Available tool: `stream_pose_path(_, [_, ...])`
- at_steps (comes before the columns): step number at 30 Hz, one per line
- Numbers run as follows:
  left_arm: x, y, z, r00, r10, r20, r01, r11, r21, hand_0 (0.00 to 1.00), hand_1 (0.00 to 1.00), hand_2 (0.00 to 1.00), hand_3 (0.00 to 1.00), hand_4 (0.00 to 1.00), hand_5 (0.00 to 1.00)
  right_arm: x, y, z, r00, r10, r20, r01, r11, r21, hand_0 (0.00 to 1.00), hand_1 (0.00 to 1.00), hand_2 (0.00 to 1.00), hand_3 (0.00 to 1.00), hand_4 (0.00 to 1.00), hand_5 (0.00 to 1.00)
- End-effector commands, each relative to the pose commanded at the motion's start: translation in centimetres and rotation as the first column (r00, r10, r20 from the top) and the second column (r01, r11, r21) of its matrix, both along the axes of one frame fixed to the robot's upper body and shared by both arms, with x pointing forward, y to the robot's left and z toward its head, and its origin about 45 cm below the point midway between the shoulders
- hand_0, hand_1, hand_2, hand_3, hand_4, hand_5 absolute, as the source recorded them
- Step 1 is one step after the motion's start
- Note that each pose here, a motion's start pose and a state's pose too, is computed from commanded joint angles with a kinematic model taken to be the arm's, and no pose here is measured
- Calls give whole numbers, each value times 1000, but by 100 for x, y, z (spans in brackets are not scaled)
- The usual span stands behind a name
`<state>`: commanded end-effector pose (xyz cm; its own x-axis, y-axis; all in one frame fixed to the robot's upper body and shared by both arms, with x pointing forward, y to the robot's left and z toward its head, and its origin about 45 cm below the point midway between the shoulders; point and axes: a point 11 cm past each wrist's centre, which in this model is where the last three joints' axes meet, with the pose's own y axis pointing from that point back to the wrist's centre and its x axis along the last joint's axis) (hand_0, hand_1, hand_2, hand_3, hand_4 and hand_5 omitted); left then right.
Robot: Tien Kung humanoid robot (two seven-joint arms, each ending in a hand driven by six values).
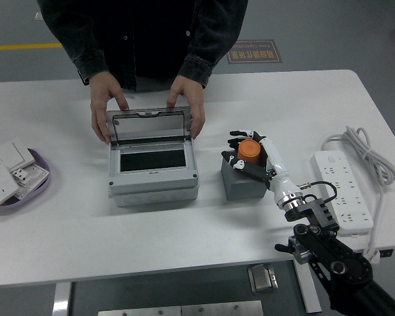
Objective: Pick up the cylinder from the cube,place it in the box,flap close box
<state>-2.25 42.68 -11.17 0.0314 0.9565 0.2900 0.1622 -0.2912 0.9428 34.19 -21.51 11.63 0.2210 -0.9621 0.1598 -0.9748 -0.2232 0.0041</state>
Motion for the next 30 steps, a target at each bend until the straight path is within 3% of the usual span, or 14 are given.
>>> stream_pose_path(13, [7, -7, -3, 1000, 2, 3, -2, 1000, -2, 602, 582, 554, 587, 640, 188, 6, 8, 28, 1000, 2, 8, -2, 999, 52, 650, 633, 618, 647, 725, 2])
stream_pose_path(14, [6, -7, -3, 1000, 2, 3, -2, 1000, -2, 602, 582, 555, 588, 644, 190, 7, 9, 30, 1000, 4, 8, -4, 999, 50, 650, 624, 594, 638, 550, 2])
stream_pose_path(19, [16, -9, -3, 1000, 0, 4, 0, 1000, -3, 602, 582, 555, 588, 644, 190, 11, 22, 34, 1000, 19, 11, -19, 999, 27, 650, 624, 594, 638, 550, 2])
stream_pose_path(20, [18, -9, -3, 1000, 0, 5, 0, 1000, -3, 602, 582, 555, 588, 650, 192, 12, 26, 34, 1000, 21, 11, -21, 999, 25, 687, 572, 515, 523, 395, 2])
stream_pose_path(25, [17, -8, -3, 1000, 1, 5, -1, 1000, -3, 602, 582, 555, 588, 650, 192, 13, 23, 35, 1000, 19, 10, -19, 1000, 24, 687, 572, 515, 523, 395, 2])
stream_pose_path(26, [16, -9, -3, 1000, 1, 5, -1, 1000, -3, 603, 582, 555, 588, 650, 191, 15, 19, 37, 1000, 17, 10, -17, 1000, 25, 599, 536, 489, 480, 346, 2])
stream_pose_path(30, [11, -13, -4, 1000, 2, 4, -2, 1000, -3, 603, 582, 555, 588, 650, 191, 23, 6, 53, 1000, 10, 15, -10, 1000, 29, 599, 536, 489, 480, 346, 2])
